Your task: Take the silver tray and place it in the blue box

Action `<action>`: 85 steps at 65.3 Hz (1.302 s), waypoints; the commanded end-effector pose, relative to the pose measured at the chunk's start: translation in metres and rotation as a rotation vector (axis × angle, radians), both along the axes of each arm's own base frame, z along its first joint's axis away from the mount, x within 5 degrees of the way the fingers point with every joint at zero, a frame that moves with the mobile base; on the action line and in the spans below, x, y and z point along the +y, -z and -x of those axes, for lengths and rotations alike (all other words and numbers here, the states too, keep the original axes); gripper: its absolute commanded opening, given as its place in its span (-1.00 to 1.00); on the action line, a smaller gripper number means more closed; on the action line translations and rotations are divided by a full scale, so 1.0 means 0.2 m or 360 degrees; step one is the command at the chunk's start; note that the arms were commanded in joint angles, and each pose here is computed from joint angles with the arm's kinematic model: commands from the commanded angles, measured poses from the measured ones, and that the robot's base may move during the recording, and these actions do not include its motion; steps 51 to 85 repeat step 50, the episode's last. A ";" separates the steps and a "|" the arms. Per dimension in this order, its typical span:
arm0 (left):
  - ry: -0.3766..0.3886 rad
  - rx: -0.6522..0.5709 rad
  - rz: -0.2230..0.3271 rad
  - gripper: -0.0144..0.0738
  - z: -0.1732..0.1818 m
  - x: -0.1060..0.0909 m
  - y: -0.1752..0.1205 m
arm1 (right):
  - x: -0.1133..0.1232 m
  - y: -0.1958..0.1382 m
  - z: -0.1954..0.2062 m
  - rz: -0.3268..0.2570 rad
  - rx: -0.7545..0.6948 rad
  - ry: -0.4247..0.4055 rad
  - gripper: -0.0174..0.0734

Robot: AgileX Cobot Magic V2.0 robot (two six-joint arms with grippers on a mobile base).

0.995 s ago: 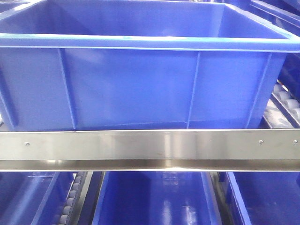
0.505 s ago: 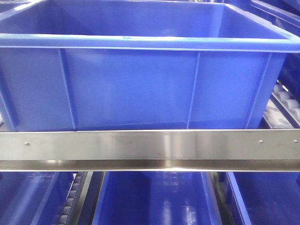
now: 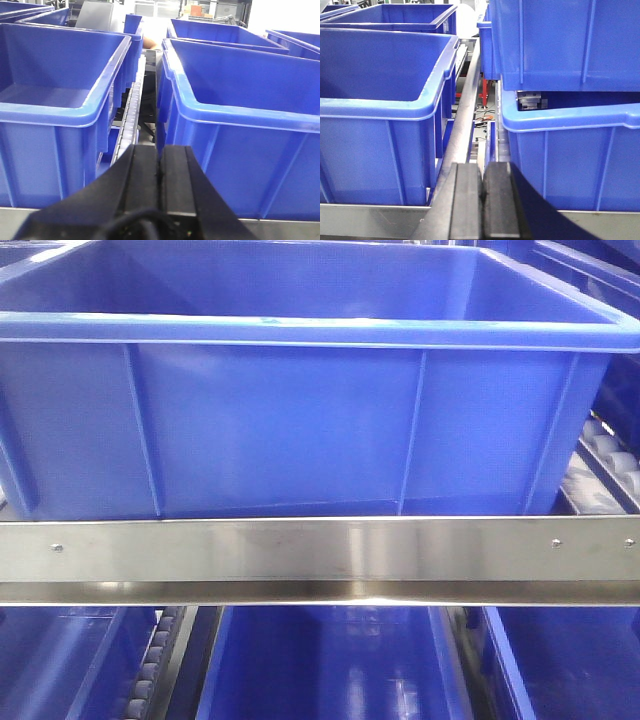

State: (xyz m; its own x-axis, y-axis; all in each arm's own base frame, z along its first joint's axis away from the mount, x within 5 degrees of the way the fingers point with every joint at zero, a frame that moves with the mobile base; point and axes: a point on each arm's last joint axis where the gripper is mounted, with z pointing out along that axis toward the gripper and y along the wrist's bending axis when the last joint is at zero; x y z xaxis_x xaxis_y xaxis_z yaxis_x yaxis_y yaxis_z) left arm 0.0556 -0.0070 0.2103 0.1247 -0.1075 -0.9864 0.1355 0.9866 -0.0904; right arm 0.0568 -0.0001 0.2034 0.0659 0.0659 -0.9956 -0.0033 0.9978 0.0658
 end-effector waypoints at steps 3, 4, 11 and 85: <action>-0.0001 -0.0184 0.0014 -0.87 0.02 0.00 -0.05 | 0.00 -0.04 0.01 0.0020 -0.0171 0.0005 -0.51; -0.0001 -0.0184 0.0014 -0.87 0.02 0.00 -0.05 | 0.00 -0.04 0.01 0.0020 -0.0171 0.0005 -0.51; -0.0001 -0.0184 0.0014 -0.87 0.02 0.00 -0.05 | 0.00 -0.04 0.01 0.0020 -0.0171 0.0005 -0.51; -0.0001 -0.0184 0.0014 -0.87 0.02 0.00 -0.05 | 0.00 -0.04 0.01 0.0020 -0.0171 0.0005 -0.51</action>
